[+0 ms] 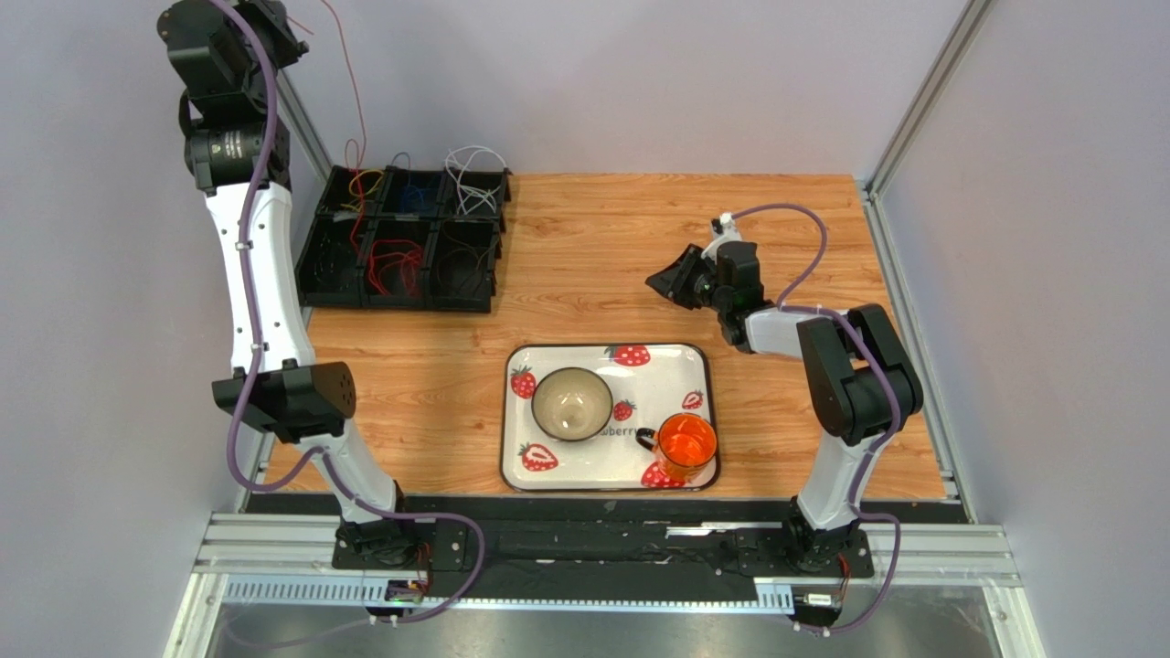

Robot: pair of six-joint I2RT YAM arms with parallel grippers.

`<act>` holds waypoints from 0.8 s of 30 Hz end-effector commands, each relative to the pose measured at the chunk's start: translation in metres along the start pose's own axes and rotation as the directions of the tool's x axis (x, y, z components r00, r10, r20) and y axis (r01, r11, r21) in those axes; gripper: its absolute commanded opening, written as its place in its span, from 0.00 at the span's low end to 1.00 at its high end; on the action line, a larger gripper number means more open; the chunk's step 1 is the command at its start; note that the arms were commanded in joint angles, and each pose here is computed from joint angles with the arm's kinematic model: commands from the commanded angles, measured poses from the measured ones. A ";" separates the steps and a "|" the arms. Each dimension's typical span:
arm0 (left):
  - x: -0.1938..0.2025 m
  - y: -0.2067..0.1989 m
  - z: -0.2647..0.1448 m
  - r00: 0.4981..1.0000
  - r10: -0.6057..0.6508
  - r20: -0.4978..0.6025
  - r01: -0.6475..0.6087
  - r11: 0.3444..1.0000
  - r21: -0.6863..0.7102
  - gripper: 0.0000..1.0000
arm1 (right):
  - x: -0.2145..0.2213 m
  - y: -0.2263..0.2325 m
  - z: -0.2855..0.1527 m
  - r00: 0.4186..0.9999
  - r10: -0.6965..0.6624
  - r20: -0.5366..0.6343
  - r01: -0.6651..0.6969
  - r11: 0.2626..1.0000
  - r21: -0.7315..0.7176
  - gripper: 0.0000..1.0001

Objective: Untangle the cables

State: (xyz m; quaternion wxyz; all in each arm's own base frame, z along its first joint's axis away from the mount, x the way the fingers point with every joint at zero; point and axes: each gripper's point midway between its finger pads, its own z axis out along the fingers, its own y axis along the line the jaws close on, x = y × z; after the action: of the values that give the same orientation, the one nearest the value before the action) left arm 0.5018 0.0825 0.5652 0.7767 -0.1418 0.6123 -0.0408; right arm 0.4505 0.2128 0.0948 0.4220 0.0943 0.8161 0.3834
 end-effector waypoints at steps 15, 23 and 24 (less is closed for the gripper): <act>0.123 0.026 -0.014 0.983 0.025 -0.182 -0.037 0.997 -0.062 0.00 | -0.021 0.013 0.004 0.999 -0.015 0.049 0.017 0.999 -0.039 0.20; 0.155 0.056 -0.016 0.969 0.037 -0.243 -0.072 0.988 -0.137 0.00 | -0.020 0.014 0.004 0.999 -0.015 0.045 0.017 0.999 -0.044 0.19; 0.154 0.063 -0.016 0.967 0.035 -0.251 -0.075 0.985 -0.153 0.00 | -0.019 0.013 0.004 0.999 -0.013 0.042 0.015 0.999 -0.042 0.19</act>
State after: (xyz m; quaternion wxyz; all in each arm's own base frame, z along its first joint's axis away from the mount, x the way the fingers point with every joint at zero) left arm 0.5293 0.0845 0.3540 0.6395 -0.1777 0.7478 -0.0123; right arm 0.4523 0.2121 0.0964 0.4238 0.0945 0.8151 0.3835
